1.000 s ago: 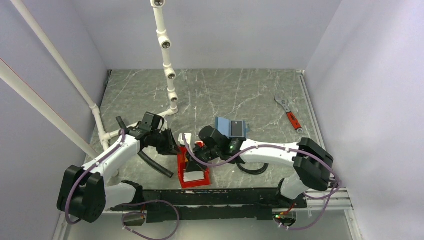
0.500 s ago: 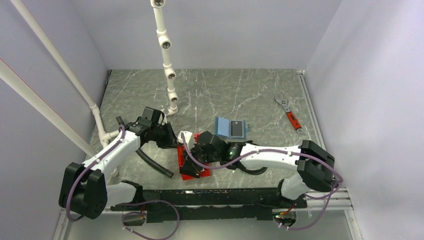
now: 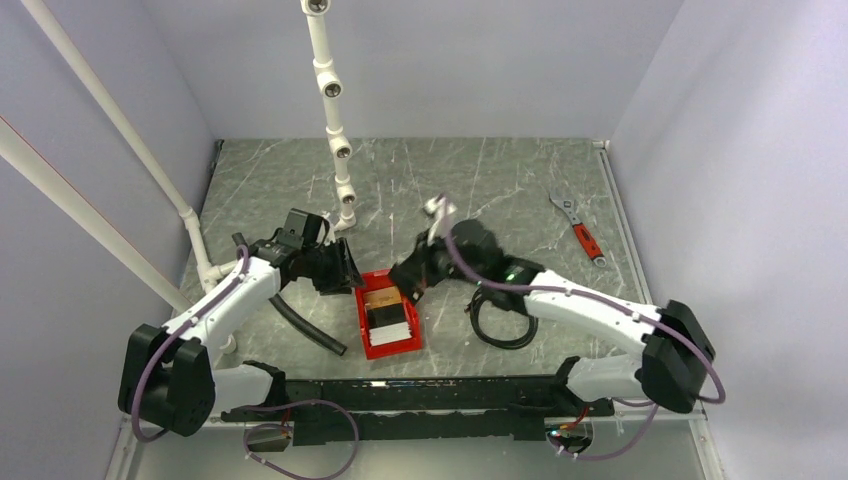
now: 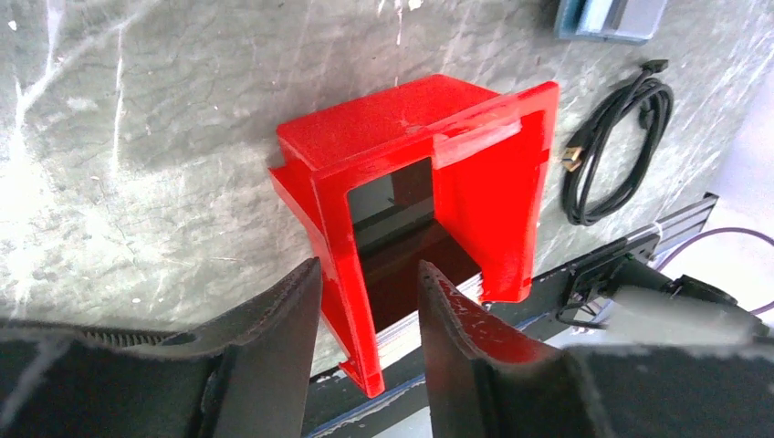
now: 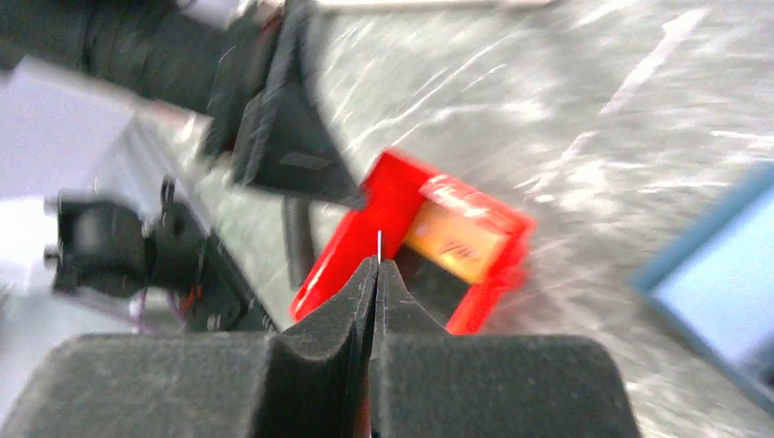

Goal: Put the credit cards into the card holder
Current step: Pick up the credit card from the storage box, then insert the credit card into the card holder.

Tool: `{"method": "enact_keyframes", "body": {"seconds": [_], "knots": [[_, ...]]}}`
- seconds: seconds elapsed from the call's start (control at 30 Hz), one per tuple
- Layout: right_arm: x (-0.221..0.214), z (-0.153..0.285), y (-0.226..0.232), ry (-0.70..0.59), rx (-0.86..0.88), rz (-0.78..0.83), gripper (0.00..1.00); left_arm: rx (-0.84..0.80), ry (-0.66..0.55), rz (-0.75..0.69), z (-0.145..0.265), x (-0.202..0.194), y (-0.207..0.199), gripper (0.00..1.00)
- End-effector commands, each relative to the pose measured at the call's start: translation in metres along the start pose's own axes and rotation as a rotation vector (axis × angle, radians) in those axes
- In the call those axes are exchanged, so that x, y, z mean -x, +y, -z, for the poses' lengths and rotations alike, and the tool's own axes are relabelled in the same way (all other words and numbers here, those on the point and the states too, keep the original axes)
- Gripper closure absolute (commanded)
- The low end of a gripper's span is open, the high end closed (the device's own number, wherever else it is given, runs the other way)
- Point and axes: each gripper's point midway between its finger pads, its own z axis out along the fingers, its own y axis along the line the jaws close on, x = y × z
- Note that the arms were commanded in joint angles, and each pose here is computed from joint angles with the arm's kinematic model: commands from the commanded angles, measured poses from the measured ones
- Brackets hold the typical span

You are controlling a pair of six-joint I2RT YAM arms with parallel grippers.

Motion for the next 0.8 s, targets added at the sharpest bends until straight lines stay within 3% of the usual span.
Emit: {"method": "enact_keyframes", "body": {"seconds": [0.0, 0.2, 0.4, 0.63, 0.77], "knots": [[0.035, 0.033, -0.072, -0.112, -0.122, -0.228, 1.00, -0.025, -0.032, -0.055, 0.017, 0.012, -0.015, 0.48], [0.027, 0.071, -0.192, -0.180, -0.274, -0.406, 1.00, -0.003, -0.011, -0.099, 0.033, 0.014, -0.020, 0.31], [0.006, 0.070, -0.244, -0.184, -0.278, -0.537, 1.00, -0.105, -0.088, -0.199, 0.057, 0.037, -0.062, 0.25], [0.004, 0.055, -0.265, -0.192, -0.246, -0.533, 1.00, -0.216, -0.156, -0.390, 0.024, 0.049, -0.148, 0.31], [-0.003, 0.049, -0.273, -0.191, -0.212, -0.562, 1.00, -0.273, -0.096, -0.475, -0.019, 0.047, -0.187, 0.47]]}}
